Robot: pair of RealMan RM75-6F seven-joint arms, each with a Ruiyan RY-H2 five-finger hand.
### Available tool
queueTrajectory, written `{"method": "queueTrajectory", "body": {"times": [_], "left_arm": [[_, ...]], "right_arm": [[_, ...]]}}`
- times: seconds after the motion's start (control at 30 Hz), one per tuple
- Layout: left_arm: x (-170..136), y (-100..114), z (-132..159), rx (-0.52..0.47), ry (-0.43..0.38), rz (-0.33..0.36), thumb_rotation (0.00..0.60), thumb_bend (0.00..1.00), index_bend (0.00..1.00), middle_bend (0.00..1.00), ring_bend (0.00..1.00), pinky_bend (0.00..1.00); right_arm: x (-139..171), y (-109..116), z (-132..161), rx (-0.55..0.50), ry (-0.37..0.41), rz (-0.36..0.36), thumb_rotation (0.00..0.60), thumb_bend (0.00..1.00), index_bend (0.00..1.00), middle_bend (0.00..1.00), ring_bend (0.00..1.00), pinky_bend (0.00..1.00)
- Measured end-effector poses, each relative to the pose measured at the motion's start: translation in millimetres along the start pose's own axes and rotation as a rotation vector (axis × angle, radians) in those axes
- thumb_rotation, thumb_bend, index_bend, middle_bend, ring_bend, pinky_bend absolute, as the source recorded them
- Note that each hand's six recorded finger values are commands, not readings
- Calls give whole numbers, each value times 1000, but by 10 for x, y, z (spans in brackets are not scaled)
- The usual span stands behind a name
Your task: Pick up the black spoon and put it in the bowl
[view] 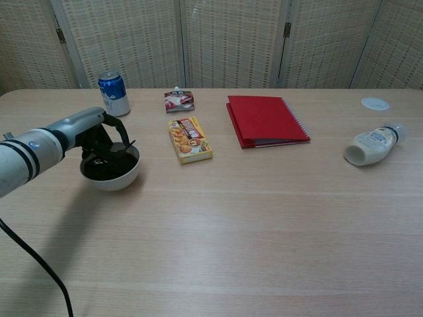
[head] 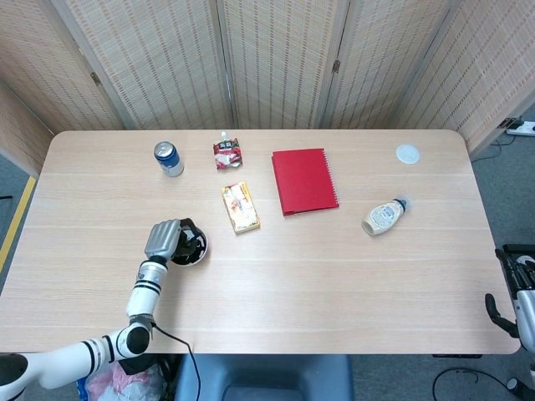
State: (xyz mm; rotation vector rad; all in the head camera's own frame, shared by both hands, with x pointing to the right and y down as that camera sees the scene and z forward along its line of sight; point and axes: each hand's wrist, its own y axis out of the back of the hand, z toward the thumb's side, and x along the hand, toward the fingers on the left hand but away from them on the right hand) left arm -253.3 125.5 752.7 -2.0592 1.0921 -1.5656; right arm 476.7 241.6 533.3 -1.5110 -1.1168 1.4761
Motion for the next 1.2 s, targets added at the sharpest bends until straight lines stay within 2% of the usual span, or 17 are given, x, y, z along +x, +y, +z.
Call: {"method": "queueTrajectory", "body": {"times": [0.1, 0.2, 0.3, 0.43, 0.53, 0.6, 0.67, 0.73, 0.83, 0.93, 1.03, 1.2], "left_arm": [[-33, 40, -7, -8, -8, 10, 600, 293, 114, 949, 901, 767], [-83, 134, 3, -1, -32, 38, 600, 278, 83, 927, 881, 765], [-165, 268, 19, -4, -63, 76, 600, 278, 82, 874, 825, 764], [-312, 453, -40, 2, -82, 113, 600, 277, 135, 732, 677, 726], [-460, 609, -154, 35, -82, 141, 600, 277, 179, 662, 596, 616], [-566, 712, -241, 60, -79, 169, 600, 277, 243, 610, 524, 471], [-648, 774, -315, 89, -78, 201, 600, 277, 255, 572, 481, 426], [-747, 850, -417, 127, -72, 247, 600, 277, 254, 536, 451, 386], [-910, 966, -570, 175, -64, 317, 600, 277, 257, 499, 427, 335], [-1112, 1074, -747, 230, -53, 372, 600, 277, 245, 446, 371, 309], [-1332, 1127, -937, 283, -31, 377, 600, 276, 228, 396, 320, 298], [-1671, 1145, -1089, 305, 2, 365, 600, 276, 223, 372, 298, 292]], "right_arm": [[3, 9, 5, -1, 1, -4, 600, 383, 87, 176, 232, 170], [2, 17, 10, 0, 3, -6, 600, 383, 88, 176, 232, 171], [-3, 31, 11, 4, 4, -8, 600, 383, 87, 176, 232, 171], [-16, 59, 8, 11, 6, -10, 600, 383, 87, 176, 232, 171], [-32, 65, 2, 15, 6, -5, 600, 383, 87, 176, 232, 170], [-45, 58, 5, 14, 8, 1, 600, 383, 87, 176, 232, 170], [-55, 46, 6, 13, 10, 8, 600, 383, 87, 176, 230, 171], [-71, 27, 11, 13, 16, 21, 600, 386, 87, 170, 170, 165], [-100, 0, 30, 16, 35, 42, 600, 402, 78, 133, 25, 95], [-138, -33, 54, 17, 52, 66, 600, 408, 68, 115, 0, 69], [-192, -58, 102, 18, 72, 82, 600, 409, 67, 111, 0, 69], [-227, -73, 158, 7, 84, 75, 600, 409, 68, 111, 2, 69]]}}
